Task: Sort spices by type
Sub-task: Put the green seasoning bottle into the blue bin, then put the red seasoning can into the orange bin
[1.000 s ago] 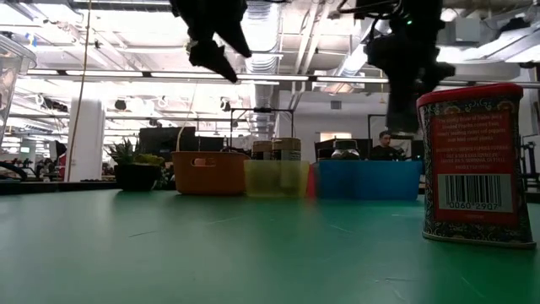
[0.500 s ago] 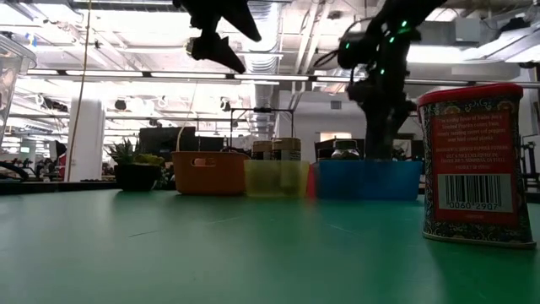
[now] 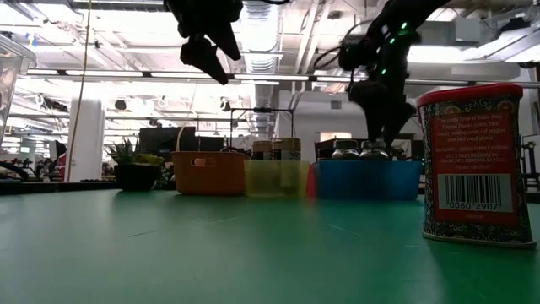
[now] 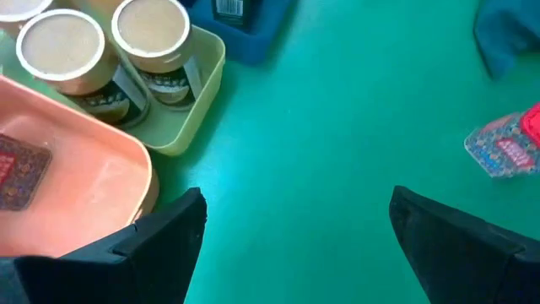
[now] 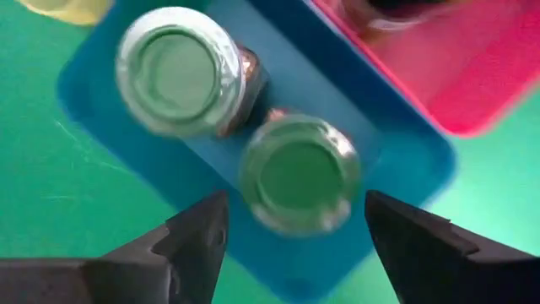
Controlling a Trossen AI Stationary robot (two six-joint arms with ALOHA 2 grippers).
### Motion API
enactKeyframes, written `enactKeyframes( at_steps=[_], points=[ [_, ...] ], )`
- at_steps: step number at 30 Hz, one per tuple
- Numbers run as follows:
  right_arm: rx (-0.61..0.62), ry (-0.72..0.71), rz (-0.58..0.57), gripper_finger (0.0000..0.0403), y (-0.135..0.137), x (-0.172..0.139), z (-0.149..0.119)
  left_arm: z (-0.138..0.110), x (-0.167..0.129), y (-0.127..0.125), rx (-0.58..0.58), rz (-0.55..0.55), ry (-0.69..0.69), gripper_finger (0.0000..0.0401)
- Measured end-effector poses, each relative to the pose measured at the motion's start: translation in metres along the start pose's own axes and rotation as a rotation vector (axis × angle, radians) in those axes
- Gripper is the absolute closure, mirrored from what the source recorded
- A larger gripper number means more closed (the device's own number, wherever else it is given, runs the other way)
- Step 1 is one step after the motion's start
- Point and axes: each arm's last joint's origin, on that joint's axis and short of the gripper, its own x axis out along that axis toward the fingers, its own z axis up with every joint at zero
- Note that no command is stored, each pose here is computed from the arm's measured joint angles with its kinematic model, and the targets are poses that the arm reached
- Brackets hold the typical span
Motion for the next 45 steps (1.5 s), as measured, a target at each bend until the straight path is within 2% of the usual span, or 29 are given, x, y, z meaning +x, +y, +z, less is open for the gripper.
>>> enactKeyframes(
  at_steps=[5, 8, 12, 16, 18, 22, 24, 28, 34, 38, 42, 45],
  points=[
    [0.011, -0.075, -0.053, 0.009, 0.0, -0.039, -0.022, 0.001, 0.0, 0.001, 0.052, 0.003, -0.003, 0.0044],
    [-0.025, -0.15, -0.028, 0.009, 0.01, -0.065, -0.041, 0.002, 0.0, 0.005, 0.053, 0.011, -0.004, 0.0044],
    [-0.098, -0.271, 0.103, 0.0089, 0.039, -0.098, -0.072, 0.003, 0.001, 0.009, 0.06, 0.02, -0.008, 0.0044],
    [-0.112, -0.315, 0.244, 0.0091, 0.077, -0.114, -0.104, 0.008, 0.001, 0.011, 0.079, 0.019, -0.05, 0.0044],
    [-0.106, -0.312, 0.255, 0.0093, 0.096, -0.115, -0.121, 0.012, 0.001, 0.011, 0.077, 0.0, -0.084, 0.0044],
    [-0.074, -0.239, 0.248, 0.0098, 0.129, -0.107, -0.153, 0.017, -0.001, 0.004, 0.035, -0.146, -0.123, 0.0044],
    [-0.045, -0.193, 0.242, 0.01, 0.141, -0.102, -0.166, 0.016, -0.001, -0.004, 0.015, -0.211, -0.121, 0.0044],
    [-0.015, -0.13, 0.197, 0.0101, 0.157, -0.092, -0.186, 0.013, -0.004, -0.026, -0.033, -0.273, -0.127, 0.0044],
    [-0.106, -0.089, 0.064, 0.0101, 0.156, -0.085, -0.203, 0.003, -0.003, -0.079, -0.12, -0.36, -0.183, 0.0044],
    [-0.195, -0.09, 0.082, 0.0101, 0.15, -0.095, -0.215, -0.004, 0.012, -0.116, -0.262, -0.389, -0.233, 0.0044],
    [-0.269, -0.093, 0.14, 0.0101, 0.142, -0.111, -0.234, -0.013, 0.041, -0.148, -0.39, -0.389, -0.215, 0.0044],
    [-0.288, -0.118, 0.136, 0.0101, 0.134, -0.118, -0.247, -0.012, 0.059, -0.172, -0.455, -0.375, -0.202, 0.0044]
  ],
)
